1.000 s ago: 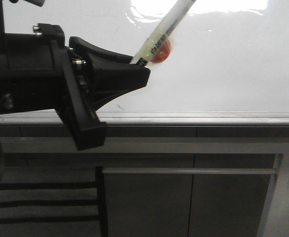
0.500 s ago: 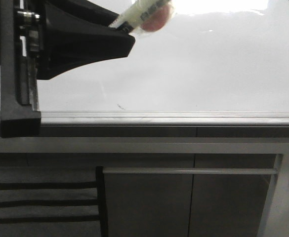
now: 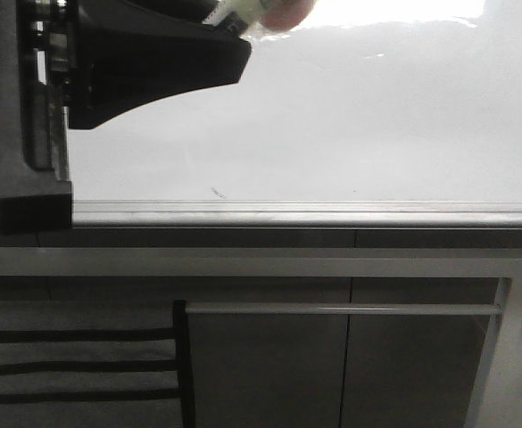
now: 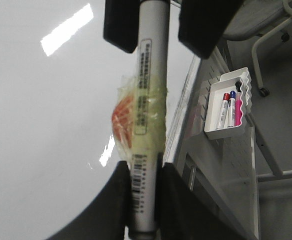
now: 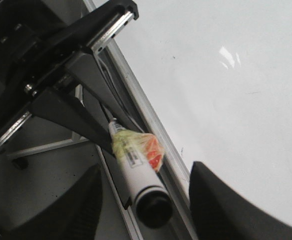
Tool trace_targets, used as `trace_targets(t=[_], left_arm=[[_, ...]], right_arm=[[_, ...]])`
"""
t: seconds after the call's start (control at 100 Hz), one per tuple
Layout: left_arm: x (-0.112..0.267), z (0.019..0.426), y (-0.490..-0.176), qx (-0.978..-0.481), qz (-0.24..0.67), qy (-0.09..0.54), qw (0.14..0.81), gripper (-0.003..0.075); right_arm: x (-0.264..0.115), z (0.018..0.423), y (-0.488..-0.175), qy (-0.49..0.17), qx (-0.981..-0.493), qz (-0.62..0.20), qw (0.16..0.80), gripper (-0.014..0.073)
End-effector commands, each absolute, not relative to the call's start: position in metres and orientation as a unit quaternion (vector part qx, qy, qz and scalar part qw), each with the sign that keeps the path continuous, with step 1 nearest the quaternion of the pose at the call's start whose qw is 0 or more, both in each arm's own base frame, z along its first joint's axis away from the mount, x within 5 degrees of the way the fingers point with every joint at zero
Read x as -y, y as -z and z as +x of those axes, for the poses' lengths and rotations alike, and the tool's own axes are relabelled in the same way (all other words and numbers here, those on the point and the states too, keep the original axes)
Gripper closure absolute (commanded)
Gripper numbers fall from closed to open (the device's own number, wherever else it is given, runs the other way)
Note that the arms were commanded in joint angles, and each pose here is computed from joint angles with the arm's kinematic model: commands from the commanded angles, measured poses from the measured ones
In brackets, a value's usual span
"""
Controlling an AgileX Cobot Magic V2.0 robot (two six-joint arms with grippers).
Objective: Write number 0 on whiteboard
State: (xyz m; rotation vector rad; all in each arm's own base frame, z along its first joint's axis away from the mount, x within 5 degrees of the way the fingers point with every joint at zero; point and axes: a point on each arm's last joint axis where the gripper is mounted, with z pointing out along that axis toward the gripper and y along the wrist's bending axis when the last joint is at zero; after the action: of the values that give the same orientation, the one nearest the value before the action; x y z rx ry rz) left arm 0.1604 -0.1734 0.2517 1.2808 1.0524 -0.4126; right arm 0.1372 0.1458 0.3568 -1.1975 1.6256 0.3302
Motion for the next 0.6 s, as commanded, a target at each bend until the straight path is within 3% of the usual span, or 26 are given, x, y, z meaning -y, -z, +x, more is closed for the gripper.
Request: trace_targets(t=[0.0, 0.34, 0.51, 0.59], left_arm=[[0.175, 0.158, -0.272, -0.434, 0.536, 0.205, 0.695, 0.0739], [0.175, 0.158, -0.272, -0.434, 0.536, 0.205, 0.695, 0.0739], [0.175, 0.157, -0.275, -0.423, 0.529, 0.215, 0.704, 0.0739], [0.174, 0.158, -0.277, -0.426, 0.513, 0.221, 0.712, 0.0738]], right_arm=[[-0.147, 0.139, -0.375, -0.144, -0.655, -0.478, 0.567, 0.0258], [-0.154, 0.131, -0.376, -0.163, -0.643, -0.489, 0.567, 0.0460], [-0.158, 0.134, -0.369, -0.162, -0.654, -0.497, 0.547, 0.0671], [-0.162, 0.137, -0.363, -0.161, -0.662, -0.503, 0.531, 0.0669]])
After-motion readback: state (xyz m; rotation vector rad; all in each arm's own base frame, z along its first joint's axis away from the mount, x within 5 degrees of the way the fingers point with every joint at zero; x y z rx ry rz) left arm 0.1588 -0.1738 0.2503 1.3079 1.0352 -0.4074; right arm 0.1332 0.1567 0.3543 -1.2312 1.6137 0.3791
